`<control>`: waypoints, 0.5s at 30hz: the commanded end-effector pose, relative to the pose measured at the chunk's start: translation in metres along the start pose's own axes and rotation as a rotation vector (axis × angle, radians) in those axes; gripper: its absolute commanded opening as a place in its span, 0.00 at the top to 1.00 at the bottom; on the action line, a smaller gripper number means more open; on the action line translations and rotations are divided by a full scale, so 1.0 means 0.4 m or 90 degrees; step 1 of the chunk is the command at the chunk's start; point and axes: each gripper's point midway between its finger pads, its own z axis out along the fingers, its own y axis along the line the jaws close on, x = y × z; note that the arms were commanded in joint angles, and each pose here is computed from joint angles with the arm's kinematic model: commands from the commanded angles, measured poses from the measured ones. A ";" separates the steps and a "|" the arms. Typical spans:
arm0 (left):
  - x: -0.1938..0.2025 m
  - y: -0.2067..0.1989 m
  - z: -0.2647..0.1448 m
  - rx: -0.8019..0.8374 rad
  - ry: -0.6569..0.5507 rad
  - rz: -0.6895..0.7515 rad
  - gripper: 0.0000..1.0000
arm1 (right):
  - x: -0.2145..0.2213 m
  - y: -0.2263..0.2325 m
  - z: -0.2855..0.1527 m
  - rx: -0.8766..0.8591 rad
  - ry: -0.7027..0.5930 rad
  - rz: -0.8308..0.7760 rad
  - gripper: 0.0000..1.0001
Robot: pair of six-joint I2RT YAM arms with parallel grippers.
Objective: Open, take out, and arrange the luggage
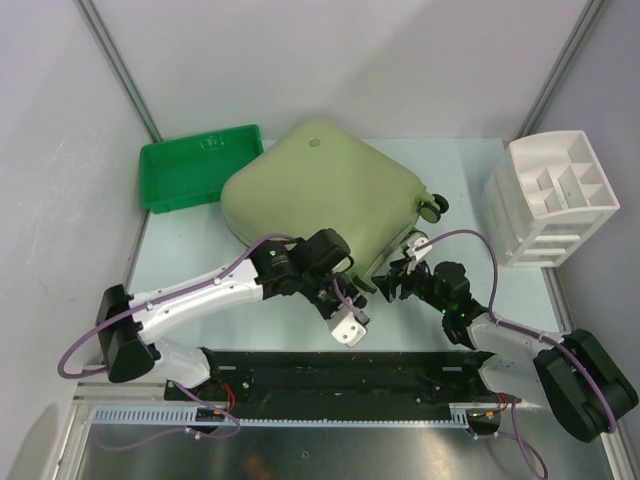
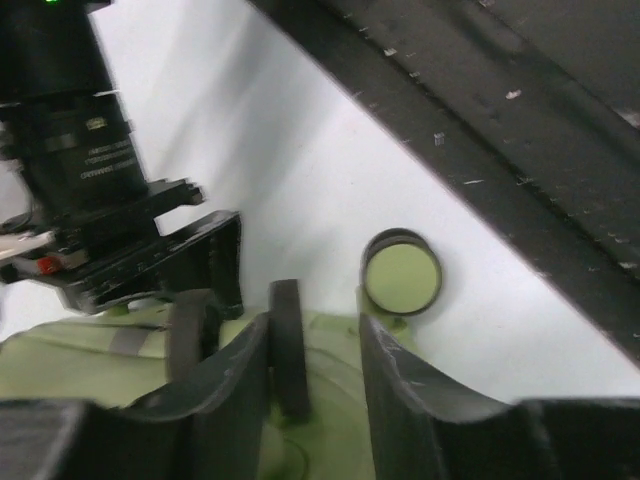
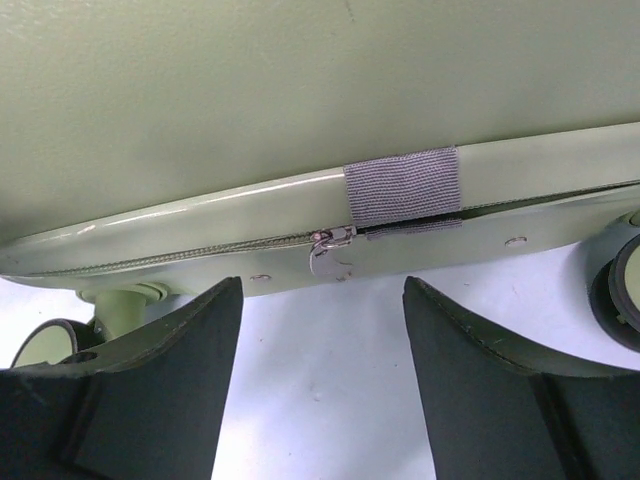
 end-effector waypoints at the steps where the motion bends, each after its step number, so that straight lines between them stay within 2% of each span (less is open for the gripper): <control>1: 0.094 -0.119 -0.071 0.069 0.096 -0.072 0.39 | -0.046 -0.009 0.013 0.015 -0.046 -0.024 0.29; 3: 0.060 -0.098 -0.090 0.045 0.073 -0.064 0.01 | -0.037 -0.018 0.009 0.025 -0.034 -0.020 0.29; 9: -0.010 -0.026 -0.130 -0.012 0.061 -0.074 0.00 | -0.043 -0.031 -0.021 0.032 -0.034 -0.003 0.28; 15: -0.006 0.035 -0.091 -0.013 0.094 -0.084 0.00 | -0.046 -0.030 -0.025 0.033 -0.033 0.004 0.26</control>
